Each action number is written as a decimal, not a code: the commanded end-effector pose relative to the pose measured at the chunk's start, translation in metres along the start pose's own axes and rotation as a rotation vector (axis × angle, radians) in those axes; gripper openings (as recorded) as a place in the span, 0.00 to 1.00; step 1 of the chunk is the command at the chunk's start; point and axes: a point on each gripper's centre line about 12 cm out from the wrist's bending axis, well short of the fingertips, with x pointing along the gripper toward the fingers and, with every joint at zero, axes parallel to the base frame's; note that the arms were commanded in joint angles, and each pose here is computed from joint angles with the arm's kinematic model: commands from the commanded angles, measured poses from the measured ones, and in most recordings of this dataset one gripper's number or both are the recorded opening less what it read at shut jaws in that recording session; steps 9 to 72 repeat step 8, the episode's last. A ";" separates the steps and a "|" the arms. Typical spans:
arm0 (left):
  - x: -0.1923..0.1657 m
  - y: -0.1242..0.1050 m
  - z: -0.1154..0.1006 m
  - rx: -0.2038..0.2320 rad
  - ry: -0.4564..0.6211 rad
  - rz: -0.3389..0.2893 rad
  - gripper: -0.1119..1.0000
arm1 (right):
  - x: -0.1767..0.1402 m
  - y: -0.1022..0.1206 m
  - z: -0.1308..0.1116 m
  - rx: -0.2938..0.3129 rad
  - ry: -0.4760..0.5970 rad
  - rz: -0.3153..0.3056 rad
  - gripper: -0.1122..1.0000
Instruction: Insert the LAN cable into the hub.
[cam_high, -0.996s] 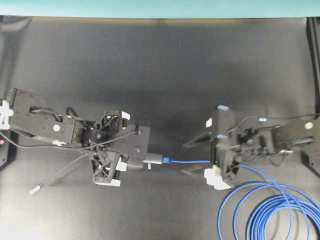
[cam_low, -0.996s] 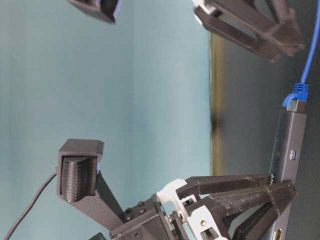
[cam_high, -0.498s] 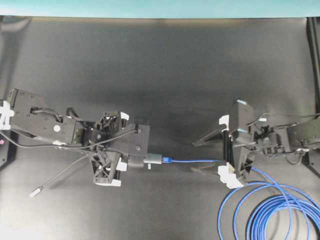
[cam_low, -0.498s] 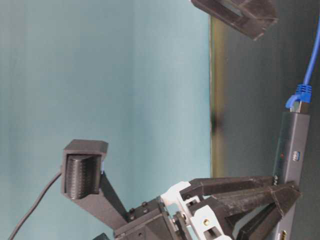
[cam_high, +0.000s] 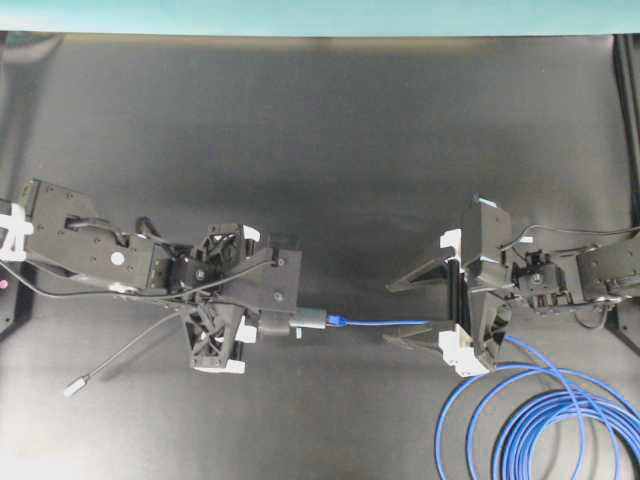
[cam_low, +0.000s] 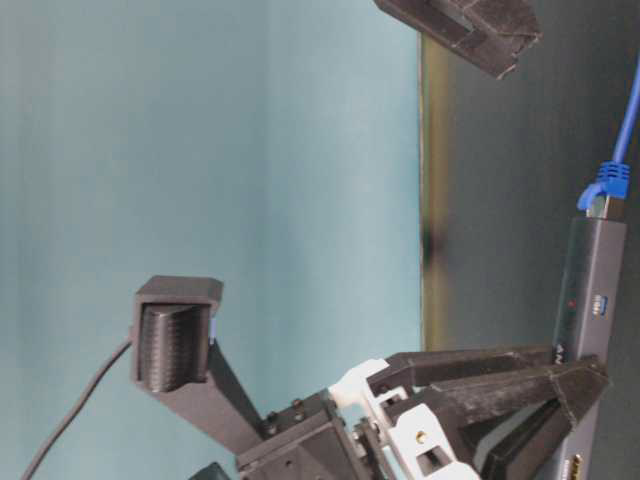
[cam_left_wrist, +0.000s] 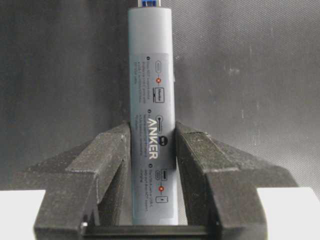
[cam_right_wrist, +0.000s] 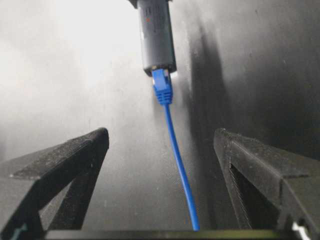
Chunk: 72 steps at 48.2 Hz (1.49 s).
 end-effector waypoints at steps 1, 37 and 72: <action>-0.002 -0.001 0.009 0.004 -0.037 -0.002 0.35 | -0.001 0.003 0.006 0.007 -0.023 0.011 0.84; -0.002 -0.001 0.012 0.000 -0.049 -0.002 0.35 | -0.001 0.003 0.005 0.007 -0.022 0.011 0.84; -0.002 -0.001 0.012 0.000 -0.049 -0.002 0.35 | -0.001 0.003 0.005 0.007 -0.022 0.011 0.84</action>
